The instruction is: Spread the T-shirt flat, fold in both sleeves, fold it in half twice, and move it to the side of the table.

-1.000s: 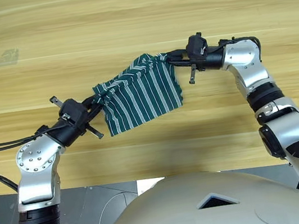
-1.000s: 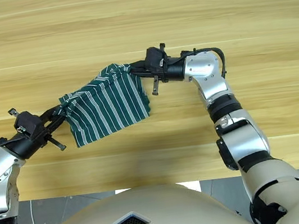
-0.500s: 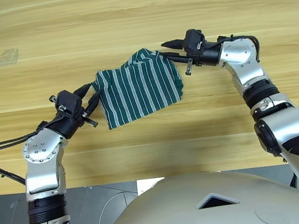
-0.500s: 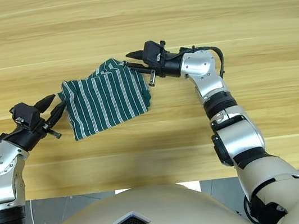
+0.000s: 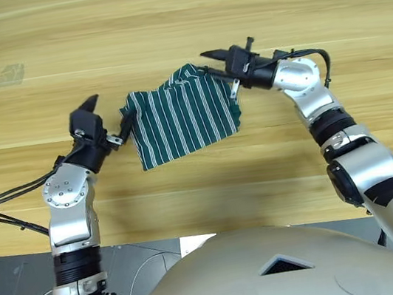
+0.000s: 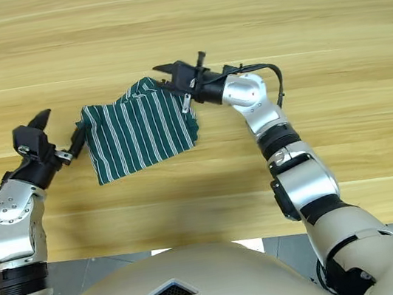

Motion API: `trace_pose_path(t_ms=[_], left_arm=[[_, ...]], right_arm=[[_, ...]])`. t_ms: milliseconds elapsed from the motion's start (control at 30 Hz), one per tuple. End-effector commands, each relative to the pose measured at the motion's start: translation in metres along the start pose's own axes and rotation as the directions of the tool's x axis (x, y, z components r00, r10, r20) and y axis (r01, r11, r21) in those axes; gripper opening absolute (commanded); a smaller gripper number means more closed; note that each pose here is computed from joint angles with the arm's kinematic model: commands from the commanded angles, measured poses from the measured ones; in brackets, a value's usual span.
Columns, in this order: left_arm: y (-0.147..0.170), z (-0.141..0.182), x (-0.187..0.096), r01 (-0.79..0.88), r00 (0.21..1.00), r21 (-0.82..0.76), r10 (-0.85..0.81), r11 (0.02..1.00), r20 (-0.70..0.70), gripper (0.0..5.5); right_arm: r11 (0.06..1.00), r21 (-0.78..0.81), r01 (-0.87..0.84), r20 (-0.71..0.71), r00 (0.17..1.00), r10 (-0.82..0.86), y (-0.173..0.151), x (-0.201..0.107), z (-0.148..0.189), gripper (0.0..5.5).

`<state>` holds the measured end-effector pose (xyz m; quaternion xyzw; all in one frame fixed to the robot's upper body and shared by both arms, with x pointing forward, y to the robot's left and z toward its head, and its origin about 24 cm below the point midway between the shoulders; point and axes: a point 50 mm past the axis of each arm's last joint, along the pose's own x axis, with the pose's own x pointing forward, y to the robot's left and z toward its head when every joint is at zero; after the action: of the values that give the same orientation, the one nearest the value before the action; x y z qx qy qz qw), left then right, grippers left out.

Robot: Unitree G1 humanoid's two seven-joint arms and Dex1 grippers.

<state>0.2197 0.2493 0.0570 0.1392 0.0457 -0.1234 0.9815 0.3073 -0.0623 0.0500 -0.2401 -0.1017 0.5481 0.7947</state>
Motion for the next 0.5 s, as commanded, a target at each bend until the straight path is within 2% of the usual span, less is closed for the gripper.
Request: trace_pose_path(t_ms=[33, 233, 333, 500], left_arm=[[0.005, 0.003, 0.011, -0.17, 0.985, -0.135, 0.174, 0.976, 0.016, 3.62], [-0.008, 0.0, 0.018, -0.211, 0.977, -0.185, 0.214, 0.96, -0.006, 3.62], [-0.013, -0.003, 0.021, -0.217, 0.976, -0.209, 0.218, 0.953, -0.023, 3.62], [-0.042, -0.005, 0.027, -0.151, 0.988, -0.258, 0.151, 0.954, -0.022, 3.62]], right_arm=[[0.998, -0.063, -0.024, -0.007, 1.0, 0.023, 0.001, 0.015, 0.007, 1.1], [0.991, -0.078, -0.107, -0.104, 0.99, 0.099, 0.021, 0.043, 0.0, 1.1], [0.98, -0.031, -0.198, -0.211, 0.959, 0.187, 0.038, 0.053, -0.012, 1.1], [0.987, 0.02, -0.158, -0.334, 0.93, 0.155, 0.037, 0.057, -0.024, 1.1]])
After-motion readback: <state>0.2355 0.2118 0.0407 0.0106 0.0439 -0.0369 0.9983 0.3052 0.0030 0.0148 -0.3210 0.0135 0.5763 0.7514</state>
